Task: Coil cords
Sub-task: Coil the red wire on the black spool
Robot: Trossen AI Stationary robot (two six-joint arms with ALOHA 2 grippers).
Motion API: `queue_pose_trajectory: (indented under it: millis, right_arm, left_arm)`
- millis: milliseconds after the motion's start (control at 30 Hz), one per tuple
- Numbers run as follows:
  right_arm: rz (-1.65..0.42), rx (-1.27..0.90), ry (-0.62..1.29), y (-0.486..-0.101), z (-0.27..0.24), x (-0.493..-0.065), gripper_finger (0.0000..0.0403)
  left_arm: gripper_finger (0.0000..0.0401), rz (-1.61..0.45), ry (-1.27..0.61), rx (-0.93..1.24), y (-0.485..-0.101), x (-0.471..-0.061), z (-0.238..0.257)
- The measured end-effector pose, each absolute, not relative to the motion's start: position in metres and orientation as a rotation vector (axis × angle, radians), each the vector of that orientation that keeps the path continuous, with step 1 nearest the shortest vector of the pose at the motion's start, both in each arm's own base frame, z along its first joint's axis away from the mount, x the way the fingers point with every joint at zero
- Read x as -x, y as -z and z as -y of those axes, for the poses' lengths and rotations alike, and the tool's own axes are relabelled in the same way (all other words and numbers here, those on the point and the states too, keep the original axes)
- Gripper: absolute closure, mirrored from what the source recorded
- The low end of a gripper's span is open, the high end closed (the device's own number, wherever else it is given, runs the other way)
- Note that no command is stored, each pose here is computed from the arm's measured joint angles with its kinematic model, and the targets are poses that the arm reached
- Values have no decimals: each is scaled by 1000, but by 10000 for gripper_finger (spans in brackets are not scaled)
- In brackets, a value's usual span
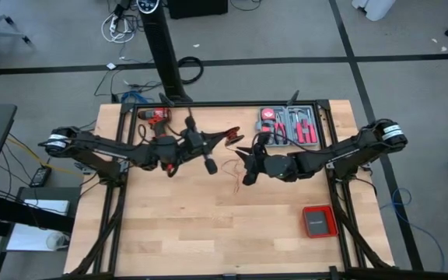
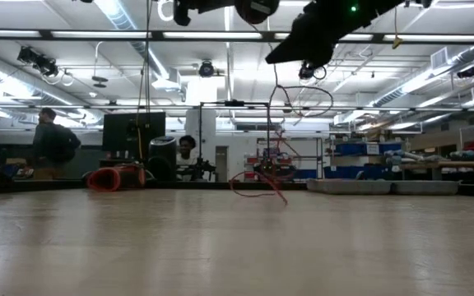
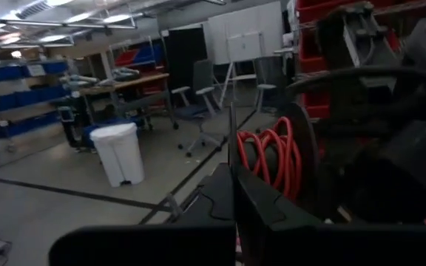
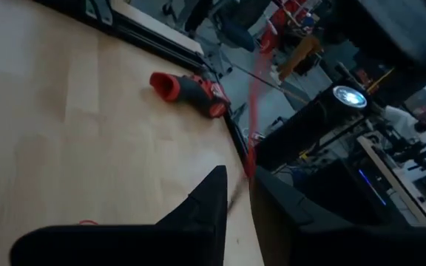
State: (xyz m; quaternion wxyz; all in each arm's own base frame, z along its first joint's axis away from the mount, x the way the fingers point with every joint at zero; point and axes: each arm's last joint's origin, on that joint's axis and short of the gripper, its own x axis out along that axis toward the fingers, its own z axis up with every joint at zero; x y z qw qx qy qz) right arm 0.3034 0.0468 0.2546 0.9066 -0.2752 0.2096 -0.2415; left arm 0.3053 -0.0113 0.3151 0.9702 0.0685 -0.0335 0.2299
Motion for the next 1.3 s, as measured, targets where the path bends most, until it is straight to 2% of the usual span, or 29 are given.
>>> queue_pose_trajectory:
  millis: [333,733,967,1300]
  right_arm:
    - [-356,437,478,-217,-21,-288,347]
    - [-165,112,220,-227,16,-296,350]
    - [-148,95,129,-228,26,-296,351]
    - [-218,122,178,-215,43,-289,351]
  left_arm:
    - [401,87,-481,-163,-319,-292,10]
    - [401,82,-528,-242,-320,-292,-6]
    - [401,76,-556,-259,-320,-292,-14]
    - [401,174,-508,-313,-331,-290,-13]
